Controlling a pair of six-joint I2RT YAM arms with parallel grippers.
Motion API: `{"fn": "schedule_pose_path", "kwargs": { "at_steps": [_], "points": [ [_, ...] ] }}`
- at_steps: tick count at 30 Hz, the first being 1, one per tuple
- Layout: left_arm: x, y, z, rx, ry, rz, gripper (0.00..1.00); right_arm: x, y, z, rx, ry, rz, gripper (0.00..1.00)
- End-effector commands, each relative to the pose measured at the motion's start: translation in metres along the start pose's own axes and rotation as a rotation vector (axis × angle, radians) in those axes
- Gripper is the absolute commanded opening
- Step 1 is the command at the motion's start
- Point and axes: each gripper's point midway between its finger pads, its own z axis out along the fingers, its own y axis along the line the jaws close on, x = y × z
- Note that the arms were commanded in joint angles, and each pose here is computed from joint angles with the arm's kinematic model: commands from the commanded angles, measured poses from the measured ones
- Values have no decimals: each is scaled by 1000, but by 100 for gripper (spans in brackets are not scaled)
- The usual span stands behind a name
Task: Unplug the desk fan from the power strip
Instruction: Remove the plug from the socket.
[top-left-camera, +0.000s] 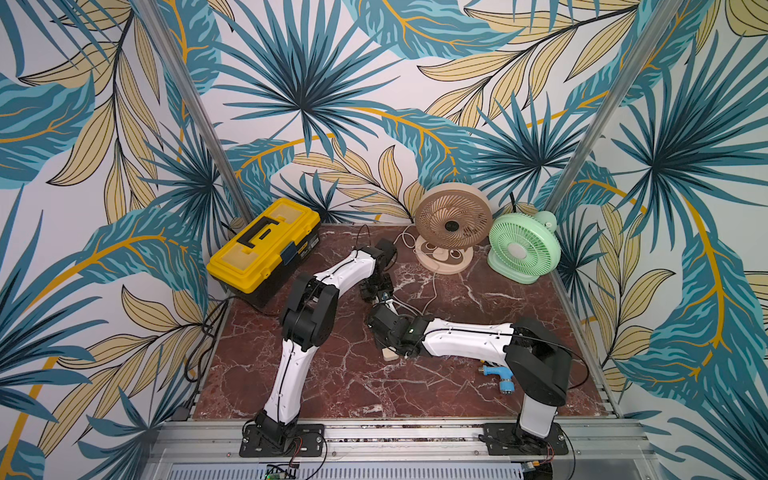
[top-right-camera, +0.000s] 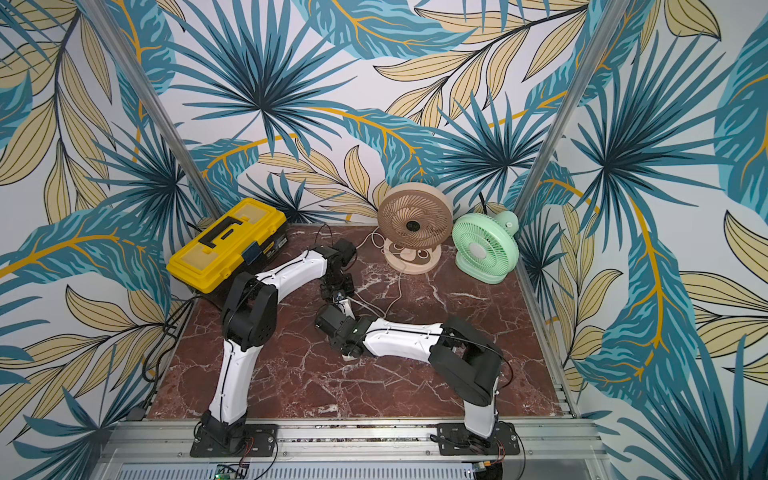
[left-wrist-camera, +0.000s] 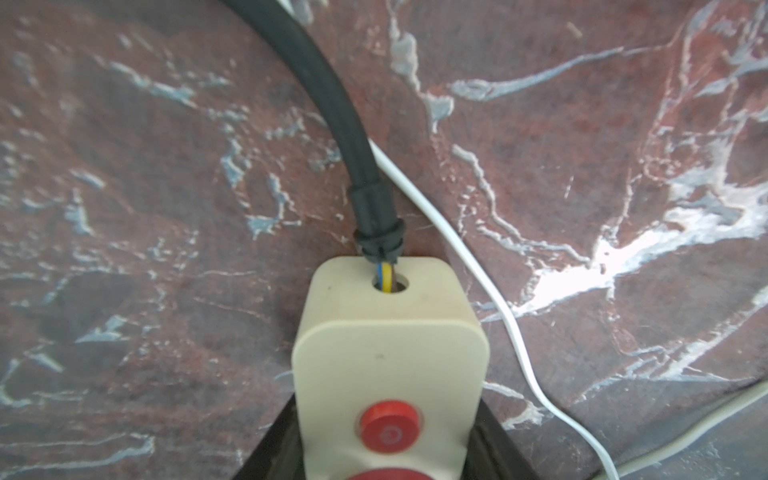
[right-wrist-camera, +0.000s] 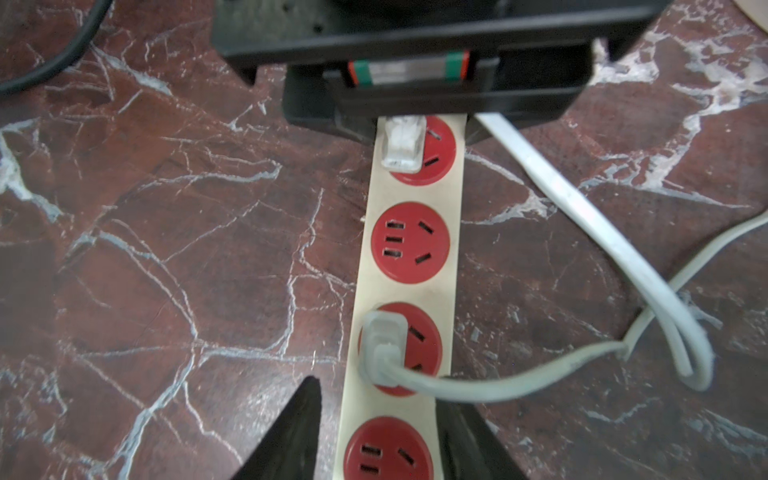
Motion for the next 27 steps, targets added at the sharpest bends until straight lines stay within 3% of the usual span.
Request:
{"fn": "schedule_pose_path", "kwargs": {
  "at_steps": [1,9,12,27],
  "points": [
    [15,25,39,-104,63,-10,0,-4,-2,7,35,-31,-15,46],
    [15,25,42,-103,70,-11,0,-5,-2,15,52,-10,-26,41],
    [16,26,42,-106,70,-10,0,-6,-4,16,50,8,-27,35],
    [16,26,44,-110,72,-10,0,-2,-9,25,85,139,-77,34]
  ]
}}
